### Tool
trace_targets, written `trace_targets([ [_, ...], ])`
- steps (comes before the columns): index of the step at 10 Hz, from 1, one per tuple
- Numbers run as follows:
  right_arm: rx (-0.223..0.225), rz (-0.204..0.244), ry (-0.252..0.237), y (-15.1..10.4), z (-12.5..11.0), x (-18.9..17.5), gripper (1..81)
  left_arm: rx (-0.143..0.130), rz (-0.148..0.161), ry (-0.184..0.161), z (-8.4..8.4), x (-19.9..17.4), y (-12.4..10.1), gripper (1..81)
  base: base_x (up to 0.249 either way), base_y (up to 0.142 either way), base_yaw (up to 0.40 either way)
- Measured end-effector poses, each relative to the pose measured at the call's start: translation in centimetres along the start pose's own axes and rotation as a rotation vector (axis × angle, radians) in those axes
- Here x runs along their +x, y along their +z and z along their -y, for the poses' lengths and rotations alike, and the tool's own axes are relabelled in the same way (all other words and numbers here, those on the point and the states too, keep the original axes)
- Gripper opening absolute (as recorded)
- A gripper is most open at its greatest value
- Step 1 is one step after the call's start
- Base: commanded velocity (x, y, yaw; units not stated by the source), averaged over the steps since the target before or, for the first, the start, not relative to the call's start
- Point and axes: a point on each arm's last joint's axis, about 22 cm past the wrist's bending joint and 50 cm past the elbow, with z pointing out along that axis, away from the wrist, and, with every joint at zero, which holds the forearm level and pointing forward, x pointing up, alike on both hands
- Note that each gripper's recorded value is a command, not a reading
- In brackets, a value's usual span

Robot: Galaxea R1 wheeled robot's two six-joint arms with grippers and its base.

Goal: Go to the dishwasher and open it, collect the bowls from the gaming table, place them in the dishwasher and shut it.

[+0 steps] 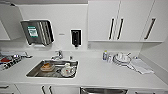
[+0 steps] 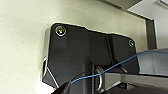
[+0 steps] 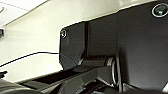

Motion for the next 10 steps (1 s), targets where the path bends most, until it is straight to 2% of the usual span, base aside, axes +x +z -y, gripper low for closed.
trace_targets([
  [1, 0.003, -0.016, -0.01, -1.2, -0.6, 1.7, 81.1, 0.011, -0.024, 0.004, 1.3, 1.0, -0.9, 81.1, 0.0, 0.0, 0.0],
  [3, 0.003, -0.044, -0.027, -3.2, -1.6, 4.5, 81.1, -0.029, -0.062, 0.007, 0.0, 3.4, -1.2, 81.1, 0.0, 0.0, 0.0],
  [4, 0.015, -0.056, -0.036, -3.8, -1.3, 5.7, 81.1, -0.047, -0.079, 0.01, -0.4, 4.5, -1.5, 81.1, 0.0, 0.0, 0.0],
  [6, 0.029, -0.086, -0.055, -5.2, -1.3, 8.5, 81.1, -0.058, -0.105, 0.018, 0.4, 6.6, -3.0, 81.1, 0.0, 0.0, 0.0],
  [7, 0.026, -0.101, -0.062, -6.1, -1.8, 9.7, 81.1, -0.066, -0.127, 0.022, 0.6, 7.7, -3.6, 81.1, 0.0, 0.0, 0.0],
  [8, 0.019, -0.111, -0.066, -6.6, -2.4, 10.6, 81.1, -0.071, -0.158, 0.023, 1.0, 8.8, -4.4, 81.1, 0.0, 0.0, 0.0],
  [10, 0.028, -0.126, -0.076, -6.0, -2.1, 11.8, 81.1, -0.088, -0.247, 0.026, 1.4, 11.5, -6.1, 81.1, 0.0, 0.0, 0.0],
])
